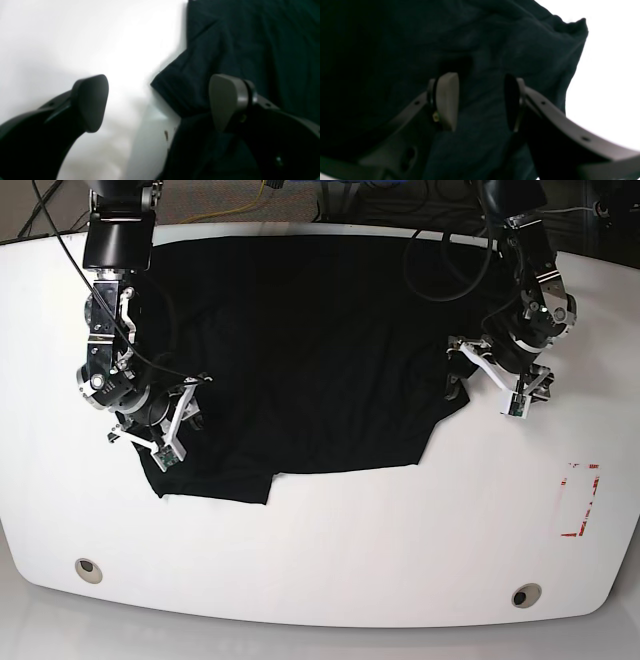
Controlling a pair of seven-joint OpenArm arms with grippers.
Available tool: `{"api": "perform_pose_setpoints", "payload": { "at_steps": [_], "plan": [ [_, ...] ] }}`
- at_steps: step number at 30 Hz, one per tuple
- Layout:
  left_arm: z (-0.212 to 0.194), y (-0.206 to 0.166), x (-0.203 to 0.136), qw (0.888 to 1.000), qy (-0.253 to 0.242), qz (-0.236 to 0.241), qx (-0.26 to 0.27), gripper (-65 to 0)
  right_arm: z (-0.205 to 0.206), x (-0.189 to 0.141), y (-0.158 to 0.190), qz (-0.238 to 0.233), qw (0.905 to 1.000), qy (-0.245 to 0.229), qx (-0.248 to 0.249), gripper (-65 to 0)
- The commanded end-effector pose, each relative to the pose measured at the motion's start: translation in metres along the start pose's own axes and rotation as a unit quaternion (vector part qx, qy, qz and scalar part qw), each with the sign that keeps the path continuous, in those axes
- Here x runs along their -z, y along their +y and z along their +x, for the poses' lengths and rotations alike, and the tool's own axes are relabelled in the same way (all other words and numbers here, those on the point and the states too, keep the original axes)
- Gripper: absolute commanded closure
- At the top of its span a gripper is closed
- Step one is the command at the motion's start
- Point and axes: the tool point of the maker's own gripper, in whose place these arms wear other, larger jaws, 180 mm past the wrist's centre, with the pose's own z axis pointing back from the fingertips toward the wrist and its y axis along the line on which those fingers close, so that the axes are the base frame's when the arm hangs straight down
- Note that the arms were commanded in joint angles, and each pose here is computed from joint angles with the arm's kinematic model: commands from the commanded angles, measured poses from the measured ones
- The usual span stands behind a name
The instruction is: Layout the t-shirt on the table in an organized manner, then fold the t-shirt properly
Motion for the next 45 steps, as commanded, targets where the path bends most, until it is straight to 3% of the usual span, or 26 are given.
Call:
{"api": "perform_pose_setpoints", "payload": {
  "at_steps": [1, 6, 21, 30, 40, 45],
  "plan": [
    [0.021, 0.0, 0.004, 0.999, -0.032, -0.011, 0.002, -61.1, 0.018, -0.007, -0.009, -0.01, 0.9996, -0.027, -0.007, -27.5],
    [0.014, -0.008, 0.011, 0.999, -0.022, -0.038, 0.006, -61.1, 0.018, -0.007, -0.009, -0.01, 0.9996, -0.026, -0.006, -27.5],
    [-0.007, -0.011, 0.033, 0.998, 0.01, -0.058, -0.029, -61.1, 0.018, -0.007, -0.009, -0.01, 0.9996, -0.027, -0.006, -27.5],
    [-0.009, -0.034, 0.039, 0.996, 0.019, -0.087, -0.009, -60.8, 0.018, -0.006, -0.01, -0.01, 0.9996, -0.027, -0.006, -27.5],
    [-0.009, -0.035, 0.04, 0.996, 0.019, -0.089, -0.009, -39.1, 0.019, -0.007, -0.01, -0.01, 0.9995, -0.028, -0.006, -27.5],
    [-0.005, -0.034, 0.039, 0.996, 0.015, -0.087, -0.007, -36.2, 0.019, -0.007, -0.01, -0.01, 0.9995, -0.028, -0.006, -27.5]
  ]
}}
